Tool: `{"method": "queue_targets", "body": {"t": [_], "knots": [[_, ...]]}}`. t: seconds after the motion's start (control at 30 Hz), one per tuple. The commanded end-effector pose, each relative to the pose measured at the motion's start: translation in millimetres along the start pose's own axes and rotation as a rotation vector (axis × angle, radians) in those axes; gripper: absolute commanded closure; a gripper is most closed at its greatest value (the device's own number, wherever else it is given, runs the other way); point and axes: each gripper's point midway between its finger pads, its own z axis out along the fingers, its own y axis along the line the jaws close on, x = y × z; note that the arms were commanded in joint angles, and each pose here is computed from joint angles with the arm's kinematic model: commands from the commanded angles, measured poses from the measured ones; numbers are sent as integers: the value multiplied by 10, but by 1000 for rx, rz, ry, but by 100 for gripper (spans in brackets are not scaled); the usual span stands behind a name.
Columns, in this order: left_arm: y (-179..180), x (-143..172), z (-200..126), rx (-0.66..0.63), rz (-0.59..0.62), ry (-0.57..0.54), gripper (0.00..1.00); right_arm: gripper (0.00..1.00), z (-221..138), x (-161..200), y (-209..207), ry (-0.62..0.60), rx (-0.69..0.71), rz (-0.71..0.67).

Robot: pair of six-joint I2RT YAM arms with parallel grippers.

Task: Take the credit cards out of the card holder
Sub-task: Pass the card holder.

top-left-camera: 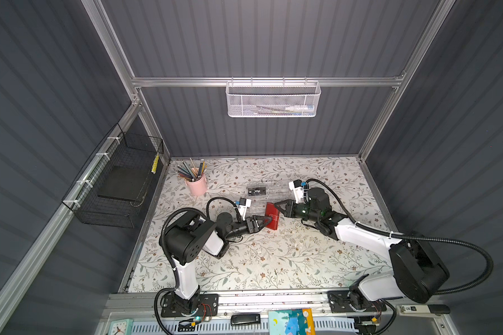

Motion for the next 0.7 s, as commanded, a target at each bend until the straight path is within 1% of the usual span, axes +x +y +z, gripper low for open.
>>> {"method": "queue_targets", "body": {"t": [0.0, 0.23, 0.33, 0.67], "knots": [[-121, -16, 50, 48, 40, 13, 10, 100, -58, -172, 223, -27, -58, -44], [-206, -45, 117, 49, 78, 23, 11, 100, -22, -133, 202, -5, -69, -32], [-250, -66, 127, 52, 90, 21, 14, 100, -14, -119, 162, -2, -54, -32], [-421, -52, 96, 49, 139, 18, 36, 100, -26, -137, -115, -14, 12, -9]]}}
